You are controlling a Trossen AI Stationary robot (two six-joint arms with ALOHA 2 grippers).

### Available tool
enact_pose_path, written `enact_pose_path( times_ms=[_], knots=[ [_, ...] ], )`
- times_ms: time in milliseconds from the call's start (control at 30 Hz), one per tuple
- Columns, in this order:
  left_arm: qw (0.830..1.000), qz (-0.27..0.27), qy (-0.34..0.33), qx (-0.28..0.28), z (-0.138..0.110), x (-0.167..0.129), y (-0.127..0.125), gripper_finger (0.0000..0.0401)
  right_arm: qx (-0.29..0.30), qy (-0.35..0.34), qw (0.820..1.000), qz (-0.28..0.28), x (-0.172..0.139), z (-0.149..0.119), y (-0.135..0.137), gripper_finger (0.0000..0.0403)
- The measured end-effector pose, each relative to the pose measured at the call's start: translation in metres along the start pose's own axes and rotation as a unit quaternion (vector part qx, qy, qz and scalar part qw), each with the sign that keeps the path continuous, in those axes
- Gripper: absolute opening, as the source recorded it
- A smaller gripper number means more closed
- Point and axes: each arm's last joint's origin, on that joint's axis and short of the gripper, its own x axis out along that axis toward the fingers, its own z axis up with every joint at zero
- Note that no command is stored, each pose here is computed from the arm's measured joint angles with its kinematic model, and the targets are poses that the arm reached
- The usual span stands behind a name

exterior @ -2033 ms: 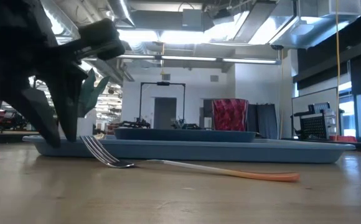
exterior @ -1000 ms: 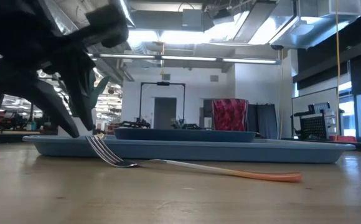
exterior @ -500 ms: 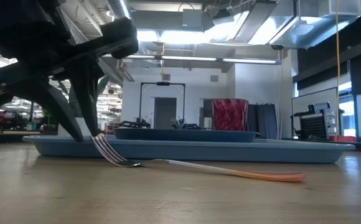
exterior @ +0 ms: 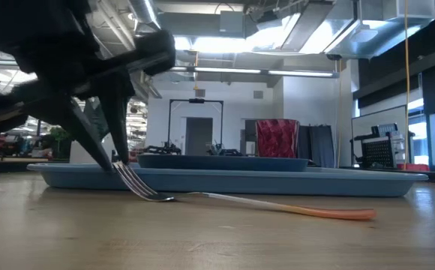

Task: Pick and place plate/cup/fork/spoon on tray
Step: Put the orange fork on the blue tray

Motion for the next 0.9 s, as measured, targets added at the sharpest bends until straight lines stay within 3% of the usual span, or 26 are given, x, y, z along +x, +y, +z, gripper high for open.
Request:
enact_pose_path(
  times_ms=[500, 733, 900],
  knots=[
    [1.000, -0.005, 0.011, 0.010, -0.0018, 0.0110, -0.0020, 0.0053, 0.000, -0.007, 1.000, -0.010, 0.0001, 0.0004, -0.0005, 0.0045],
    [1.000, 0.004, 0.017, 0.004, -0.0020, 0.0098, -0.0008, 0.0007, 0.000, -0.015, 1.000, -0.021, 0.0001, 0.0009, -0.0011, 0.0045],
    [1.000, 0.008, 0.023, 0.008, -0.0004, 0.0083, -0.0019, 0.0003, 0.001, -0.016, 1.000, -0.022, 0.0003, 0.0011, -0.0015, 0.0045]
  ],
)
